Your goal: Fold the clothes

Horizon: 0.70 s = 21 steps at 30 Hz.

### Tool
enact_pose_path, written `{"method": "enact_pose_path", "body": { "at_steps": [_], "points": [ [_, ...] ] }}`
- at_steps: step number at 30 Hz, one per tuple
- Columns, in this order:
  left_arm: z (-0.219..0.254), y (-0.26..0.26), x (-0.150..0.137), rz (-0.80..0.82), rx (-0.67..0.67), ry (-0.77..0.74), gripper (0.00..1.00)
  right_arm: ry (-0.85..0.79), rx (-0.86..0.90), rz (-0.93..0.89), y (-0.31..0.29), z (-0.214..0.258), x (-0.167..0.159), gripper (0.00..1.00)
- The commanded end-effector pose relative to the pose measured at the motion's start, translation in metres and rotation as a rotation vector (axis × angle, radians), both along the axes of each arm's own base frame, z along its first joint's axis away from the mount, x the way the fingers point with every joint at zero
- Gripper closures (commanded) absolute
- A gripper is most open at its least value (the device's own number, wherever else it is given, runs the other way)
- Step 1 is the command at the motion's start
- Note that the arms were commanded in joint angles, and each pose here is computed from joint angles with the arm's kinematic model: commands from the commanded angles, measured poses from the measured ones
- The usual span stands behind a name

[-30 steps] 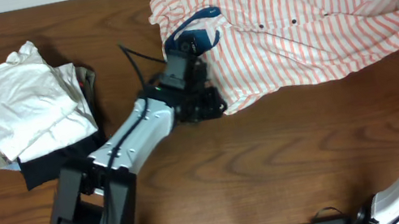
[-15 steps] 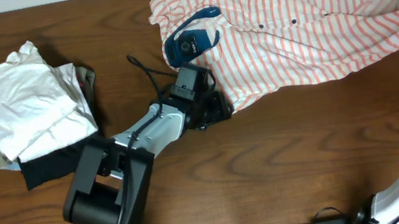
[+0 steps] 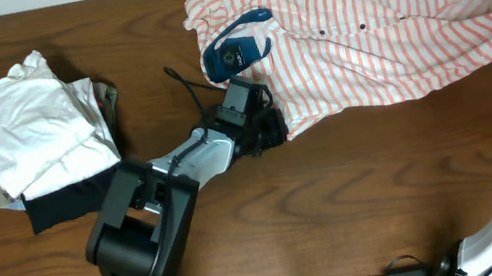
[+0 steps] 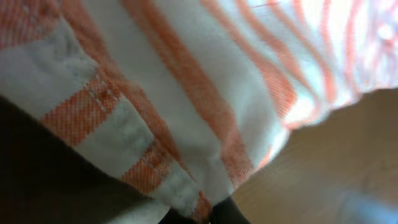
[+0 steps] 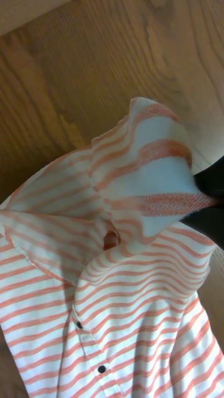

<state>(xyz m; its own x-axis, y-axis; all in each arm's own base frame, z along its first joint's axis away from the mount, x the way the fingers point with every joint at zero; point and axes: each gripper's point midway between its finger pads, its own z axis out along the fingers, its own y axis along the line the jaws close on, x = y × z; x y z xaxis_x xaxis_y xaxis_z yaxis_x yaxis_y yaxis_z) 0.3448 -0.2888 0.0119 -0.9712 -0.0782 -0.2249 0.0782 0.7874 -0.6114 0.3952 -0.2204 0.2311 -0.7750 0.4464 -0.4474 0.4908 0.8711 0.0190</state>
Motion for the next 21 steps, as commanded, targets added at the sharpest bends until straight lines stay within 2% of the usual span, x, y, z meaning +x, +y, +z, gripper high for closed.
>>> {"method": "enact_pose_path", "body": {
  "at_steps": [1, 5, 7, 9, 12, 14, 15, 19, 21],
  "points": [
    [0.068, -0.009, 0.001, -0.049, -0.152, -0.07, 0.94, 0.007, -0.011, 0.01, -0.001, 0.0, -0.001, 0.99],
    [0.191, -0.008, -0.006, -0.083, -0.364, -0.226, 0.94, 0.007, -0.011, 0.008, -0.002, 0.0, -0.002, 0.99],
    [0.257, 0.007, -0.004, -0.059, -0.394, -0.414, 0.94, 0.007, -0.011, 0.006, -0.002, 0.0, -0.002, 0.99],
    [0.307, 0.042, 0.012, 0.061, -0.295, -0.672, 0.94, 0.007, -0.011, 0.007, -0.002, 0.0, -0.002, 0.99],
    [0.346, 0.124, 0.045, 0.416, -0.019, -0.931, 0.94, 0.008, -0.01, 0.007, -0.002, 0.0, -0.002, 0.99],
    [0.348, 0.154, 0.063, 0.519, 0.096, -0.993, 0.94, 0.008, -0.009, 0.008, -0.001, 0.0, -0.002, 0.99],
    [0.342, 0.159, 0.072, 0.526, 0.108, -0.988, 0.94, 0.007, -0.008, 0.008, -0.001, 0.0, -0.002, 0.99],
    [0.264, 0.165, 0.12, 0.482, 0.161, -0.844, 0.94, 0.005, 0.013, 0.017, 0.003, -0.001, -0.002, 0.99],
    [0.226, 0.165, 0.14, 0.464, 0.171, -0.791, 0.91, 0.01, 0.015, 0.018, 0.004, -0.002, -0.003, 0.99]
  ]
}}
